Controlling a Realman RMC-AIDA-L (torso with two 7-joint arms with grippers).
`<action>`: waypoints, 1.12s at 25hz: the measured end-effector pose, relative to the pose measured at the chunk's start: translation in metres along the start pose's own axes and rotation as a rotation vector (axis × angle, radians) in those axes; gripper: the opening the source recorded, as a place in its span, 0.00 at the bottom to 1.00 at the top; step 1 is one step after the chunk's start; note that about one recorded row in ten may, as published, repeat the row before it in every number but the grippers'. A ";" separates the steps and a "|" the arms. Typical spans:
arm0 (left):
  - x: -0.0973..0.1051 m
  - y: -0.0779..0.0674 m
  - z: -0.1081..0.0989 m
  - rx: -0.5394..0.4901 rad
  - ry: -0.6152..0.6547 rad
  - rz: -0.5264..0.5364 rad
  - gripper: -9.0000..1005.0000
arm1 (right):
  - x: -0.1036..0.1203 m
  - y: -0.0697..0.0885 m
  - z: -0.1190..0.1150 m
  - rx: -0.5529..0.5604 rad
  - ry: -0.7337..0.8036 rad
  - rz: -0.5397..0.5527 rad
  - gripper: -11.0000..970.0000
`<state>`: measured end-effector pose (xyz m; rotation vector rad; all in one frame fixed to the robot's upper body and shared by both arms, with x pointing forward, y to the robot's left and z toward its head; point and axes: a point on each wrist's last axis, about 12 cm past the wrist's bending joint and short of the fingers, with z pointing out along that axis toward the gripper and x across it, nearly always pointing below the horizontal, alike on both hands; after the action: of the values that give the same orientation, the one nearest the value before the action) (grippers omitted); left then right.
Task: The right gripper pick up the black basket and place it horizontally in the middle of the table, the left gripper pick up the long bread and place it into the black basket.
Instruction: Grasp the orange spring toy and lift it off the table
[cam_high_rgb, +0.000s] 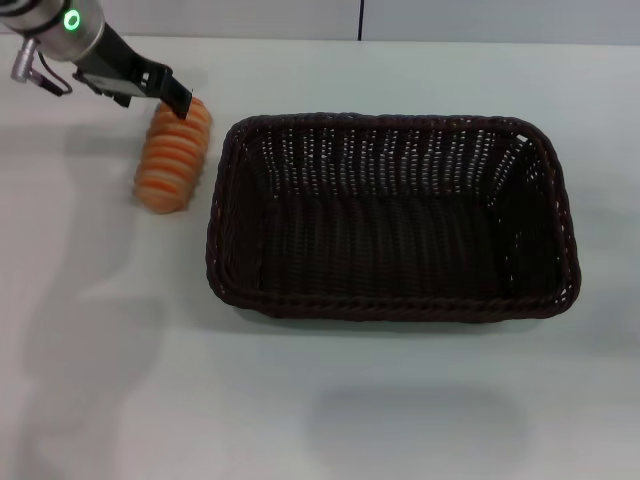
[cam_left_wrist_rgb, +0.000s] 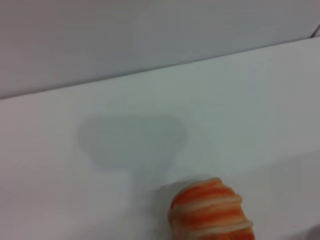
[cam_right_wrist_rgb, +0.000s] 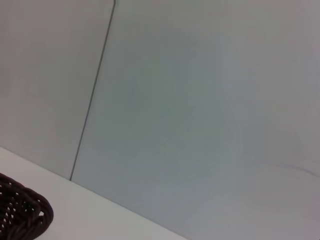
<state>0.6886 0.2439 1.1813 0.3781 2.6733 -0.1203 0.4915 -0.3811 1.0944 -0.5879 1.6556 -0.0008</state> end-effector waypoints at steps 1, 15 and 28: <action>0.002 0.000 0.003 0.000 0.005 -0.004 0.79 | -0.001 0.001 0.000 -0.005 -0.002 -0.006 0.51; 0.022 -0.001 0.023 0.010 0.053 -0.029 0.79 | -0.006 0.004 0.008 -0.025 -0.008 -0.024 0.51; 0.033 -0.010 0.034 0.030 0.074 -0.021 0.79 | -0.013 0.006 0.018 -0.046 -0.029 -0.036 0.51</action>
<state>0.6714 0.2374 1.1363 0.3703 2.7518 -0.1558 0.5065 -0.3649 1.1008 -0.6498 1.6205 0.0191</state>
